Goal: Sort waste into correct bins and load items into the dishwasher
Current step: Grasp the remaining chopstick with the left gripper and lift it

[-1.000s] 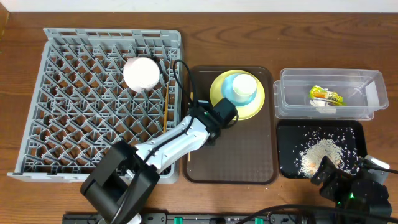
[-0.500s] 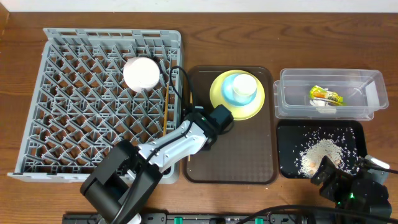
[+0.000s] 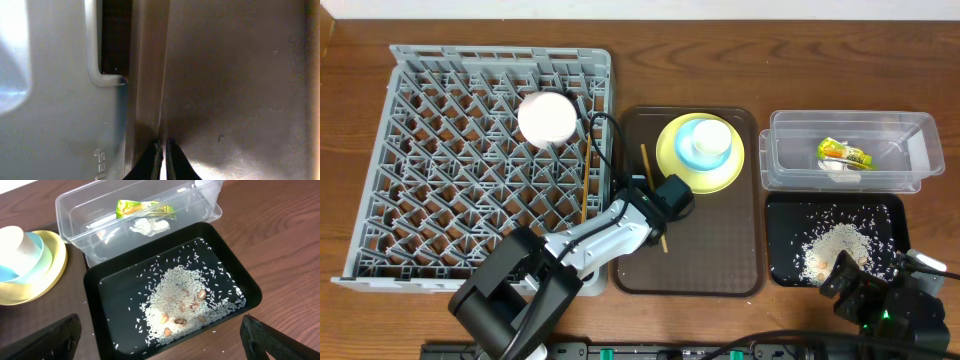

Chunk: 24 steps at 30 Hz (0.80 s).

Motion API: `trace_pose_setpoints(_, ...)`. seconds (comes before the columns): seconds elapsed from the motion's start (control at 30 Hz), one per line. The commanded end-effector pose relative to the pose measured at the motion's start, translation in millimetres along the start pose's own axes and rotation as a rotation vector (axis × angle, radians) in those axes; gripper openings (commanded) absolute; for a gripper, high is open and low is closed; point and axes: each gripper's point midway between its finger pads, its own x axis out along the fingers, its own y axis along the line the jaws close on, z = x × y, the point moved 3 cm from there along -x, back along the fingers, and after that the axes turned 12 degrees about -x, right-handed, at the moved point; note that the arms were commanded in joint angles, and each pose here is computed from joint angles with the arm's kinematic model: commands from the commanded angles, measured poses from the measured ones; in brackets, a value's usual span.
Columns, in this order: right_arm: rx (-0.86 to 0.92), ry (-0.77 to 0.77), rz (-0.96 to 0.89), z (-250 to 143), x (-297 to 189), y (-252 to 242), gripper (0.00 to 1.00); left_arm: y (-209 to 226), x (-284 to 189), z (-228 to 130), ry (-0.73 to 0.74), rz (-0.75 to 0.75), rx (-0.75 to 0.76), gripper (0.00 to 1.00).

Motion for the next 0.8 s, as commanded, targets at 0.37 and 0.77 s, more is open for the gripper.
trace_pose_setpoints(0.37,0.01,-0.004,-0.01,0.9,-1.0,-1.7,0.99,-19.8,-27.7,14.3,-0.001,-0.132,-0.024,0.08)
trace_pose_setpoints(0.77,0.01,-0.004,-0.01,0.9,-1.0,-1.7,0.99,-68.0,-64.4,24.7,0.014,-0.453,-0.084,0.57)
